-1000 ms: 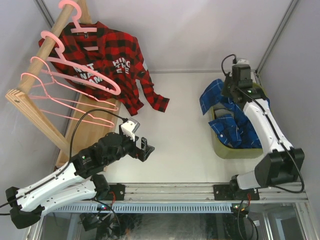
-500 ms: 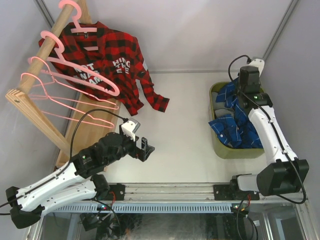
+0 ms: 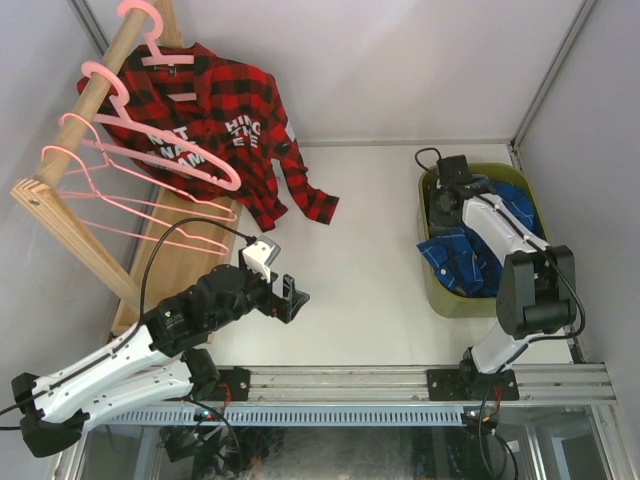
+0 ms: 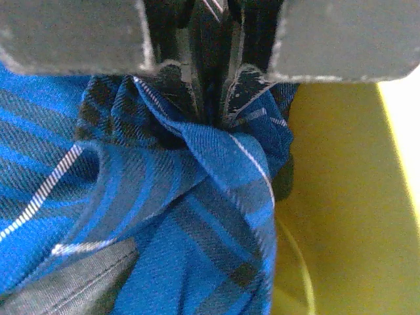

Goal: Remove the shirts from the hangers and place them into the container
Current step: Place the shirt in the bin.

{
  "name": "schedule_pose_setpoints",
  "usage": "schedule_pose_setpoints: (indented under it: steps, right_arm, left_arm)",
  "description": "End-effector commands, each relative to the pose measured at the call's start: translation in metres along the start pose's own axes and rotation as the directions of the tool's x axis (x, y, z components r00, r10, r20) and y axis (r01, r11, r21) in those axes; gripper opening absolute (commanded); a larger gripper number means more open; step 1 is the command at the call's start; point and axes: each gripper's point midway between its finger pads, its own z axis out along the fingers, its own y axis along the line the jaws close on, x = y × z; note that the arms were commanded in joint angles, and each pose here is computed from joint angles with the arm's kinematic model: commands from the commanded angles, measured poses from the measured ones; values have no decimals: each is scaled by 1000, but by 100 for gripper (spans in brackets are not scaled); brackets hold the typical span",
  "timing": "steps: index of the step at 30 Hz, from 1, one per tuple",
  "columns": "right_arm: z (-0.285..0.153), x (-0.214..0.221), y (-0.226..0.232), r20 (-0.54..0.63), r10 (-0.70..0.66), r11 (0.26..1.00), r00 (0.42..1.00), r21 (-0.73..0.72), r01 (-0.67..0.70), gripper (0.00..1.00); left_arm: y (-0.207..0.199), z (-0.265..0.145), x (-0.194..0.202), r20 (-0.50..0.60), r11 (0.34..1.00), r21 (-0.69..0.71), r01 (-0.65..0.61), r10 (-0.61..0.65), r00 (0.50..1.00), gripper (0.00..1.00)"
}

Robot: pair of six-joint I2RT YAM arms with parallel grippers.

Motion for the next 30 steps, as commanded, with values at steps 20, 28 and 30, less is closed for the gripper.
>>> schedule_pose_setpoints:
  steps: [20, 28, 30]
  right_arm:
    - [-137, 16, 12, 230, 157, 972, 960, -208, -109, 45]
    - [-95, 48, -10, 202, 254, 967, 946, -88, -241, 31]
    - [-86, 49, -21, 215, 262, 965, 941, -29, -262, 14]
  left_arm:
    - [-4, 7, -2, 16, 1000, 11, 4, -5, 1000, 100]
    - [-4, 9, -2, 10, 1000, 11, 4, -4, 1000, 100]
    - [-5, 9, -2, 10, 1000, 12, 3, -4, 1000, 100]
